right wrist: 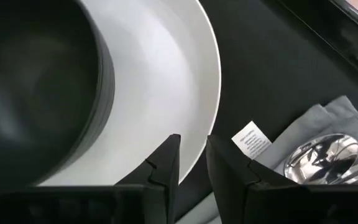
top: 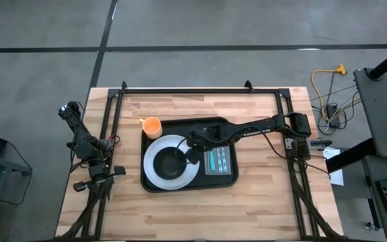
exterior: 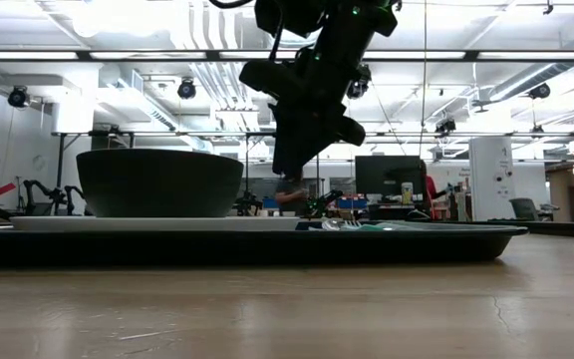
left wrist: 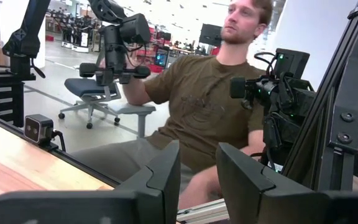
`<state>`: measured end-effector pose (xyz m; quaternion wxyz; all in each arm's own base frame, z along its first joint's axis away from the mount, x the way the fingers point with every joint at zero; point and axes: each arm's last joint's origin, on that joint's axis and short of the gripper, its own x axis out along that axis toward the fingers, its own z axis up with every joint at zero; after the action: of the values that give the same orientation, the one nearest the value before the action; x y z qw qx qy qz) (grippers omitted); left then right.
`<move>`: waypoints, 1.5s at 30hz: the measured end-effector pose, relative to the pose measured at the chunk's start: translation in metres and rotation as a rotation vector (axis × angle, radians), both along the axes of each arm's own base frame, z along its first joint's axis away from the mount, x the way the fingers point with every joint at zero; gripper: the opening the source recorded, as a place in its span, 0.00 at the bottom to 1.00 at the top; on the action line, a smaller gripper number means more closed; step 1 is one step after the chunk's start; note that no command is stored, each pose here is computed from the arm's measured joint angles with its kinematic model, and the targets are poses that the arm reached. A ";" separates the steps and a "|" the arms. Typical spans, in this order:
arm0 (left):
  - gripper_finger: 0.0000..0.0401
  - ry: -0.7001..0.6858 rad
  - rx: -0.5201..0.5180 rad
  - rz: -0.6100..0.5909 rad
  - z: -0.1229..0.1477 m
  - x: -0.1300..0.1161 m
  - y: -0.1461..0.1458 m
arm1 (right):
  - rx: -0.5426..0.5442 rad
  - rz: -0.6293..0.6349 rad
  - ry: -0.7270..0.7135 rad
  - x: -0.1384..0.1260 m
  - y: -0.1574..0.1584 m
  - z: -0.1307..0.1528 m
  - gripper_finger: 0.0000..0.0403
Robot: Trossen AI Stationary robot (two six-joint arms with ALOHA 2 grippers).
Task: Set up tray
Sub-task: Return to Home Position
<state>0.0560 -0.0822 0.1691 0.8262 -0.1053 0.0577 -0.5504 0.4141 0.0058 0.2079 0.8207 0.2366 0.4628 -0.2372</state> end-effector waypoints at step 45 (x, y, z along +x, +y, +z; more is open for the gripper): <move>0.21 0.000 0.000 0.000 0.000 0.000 0.000 | -0.135 1.186 -0.394 -0.154 0.145 0.013 0.20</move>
<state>0.0561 -0.0822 0.1690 0.8263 -0.1053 0.0578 -0.5503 0.2606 0.1504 0.2210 0.8958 -0.0736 0.3391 0.2777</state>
